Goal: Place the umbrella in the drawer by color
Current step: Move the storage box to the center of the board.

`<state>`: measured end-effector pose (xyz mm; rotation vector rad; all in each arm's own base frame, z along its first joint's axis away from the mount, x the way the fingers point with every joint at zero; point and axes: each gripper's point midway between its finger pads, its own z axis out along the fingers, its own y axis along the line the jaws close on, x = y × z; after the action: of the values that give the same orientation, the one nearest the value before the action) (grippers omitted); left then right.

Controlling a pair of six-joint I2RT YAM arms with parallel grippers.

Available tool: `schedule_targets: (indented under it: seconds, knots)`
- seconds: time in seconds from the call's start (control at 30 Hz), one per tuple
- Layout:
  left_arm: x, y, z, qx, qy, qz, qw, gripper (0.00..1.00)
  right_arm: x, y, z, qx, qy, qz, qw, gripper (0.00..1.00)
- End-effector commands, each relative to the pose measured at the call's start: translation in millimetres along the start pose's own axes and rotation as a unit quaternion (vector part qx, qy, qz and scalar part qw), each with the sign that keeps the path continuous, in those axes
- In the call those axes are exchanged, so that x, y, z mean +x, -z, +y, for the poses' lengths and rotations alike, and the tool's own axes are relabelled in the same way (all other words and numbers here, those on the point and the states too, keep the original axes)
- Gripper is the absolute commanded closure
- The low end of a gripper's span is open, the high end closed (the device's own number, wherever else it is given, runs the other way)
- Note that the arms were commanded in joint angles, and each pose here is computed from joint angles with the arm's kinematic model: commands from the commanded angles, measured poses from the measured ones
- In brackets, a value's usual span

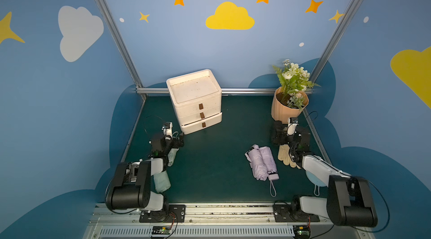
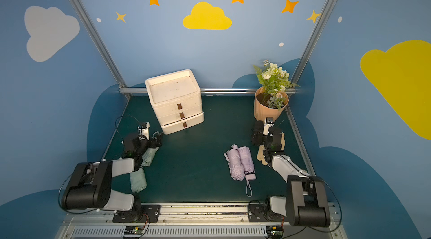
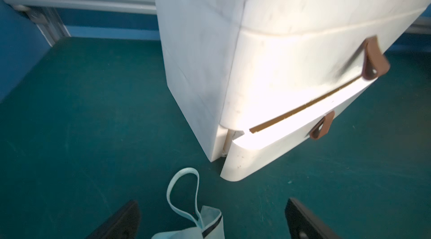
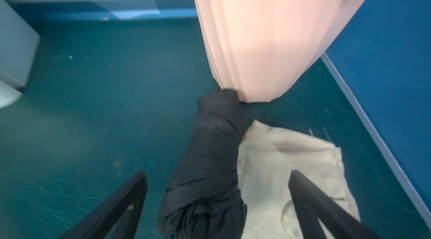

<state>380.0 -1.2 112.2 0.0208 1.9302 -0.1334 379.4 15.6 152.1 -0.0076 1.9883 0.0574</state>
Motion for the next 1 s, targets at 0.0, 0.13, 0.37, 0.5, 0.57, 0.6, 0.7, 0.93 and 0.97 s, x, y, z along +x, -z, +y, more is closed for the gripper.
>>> schedule_targets:
  seconds: [0.0, 0.13, 0.37, 0.5, 0.57, 0.6, 0.7, 0.93, 0.97]
  knots:
    - [-40.6, 30.6, 7.2, -0.04, 0.019, -0.062, 0.997, 0.0, -37.2, 27.3, 17.1, -0.049, -0.075, -0.02, 0.996, 0.01]
    - [-101.4, 80.3, 25.6, -0.106, 0.147, -0.111, 0.977, 0.0, -88.9, 56.9, 72.4, -0.212, -0.113, -0.066, 0.968, 0.01]
    - [-117.4, 121.0, 44.2, -0.141, 0.376, -0.058, 0.914, 0.0, -142.5, 51.2, 163.7, -0.401, -0.203, 0.0, 0.893, 0.01]
    - [-128.1, 100.7, 21.3, -0.059, 0.443, -0.006, 0.894, 0.0, -158.1, 30.6, 211.2, -0.472, -0.238, 0.042, 0.848, 0.01]
    - [-138.0, 88.2, 11.8, -0.024, 0.449, 0.017, 0.893, 0.0, -165.0, 17.5, 230.4, -0.499, -0.258, 0.057, 0.825, 0.01]
    - [-142.8, 81.0, 6.5, -0.004, 0.451, 0.029, 0.892, 0.0, -166.8, 10.1, 239.9, -0.51, -0.267, 0.065, 0.815, 0.02]
    - [-158.6, 63.1, -6.5, 0.05, 0.453, 0.055, 0.888, 0.0, -171.5, -13.8, 264.5, -0.528, -0.282, 0.089, 0.796, 0.01]
    - [-181.4, 29.8, -0.3, 0.076, 0.443, 0.04, 0.893, 0.0, -170.9, -68.8, 308.9, -0.539, -0.298, 0.125, 0.778, 0.01]
    - [-183.0, 23.2, -0.1, 0.08, 0.443, 0.044, 0.892, 0.0, -170.6, -76.1, 315.6, -0.542, -0.298, 0.13, 0.775, 0.01]
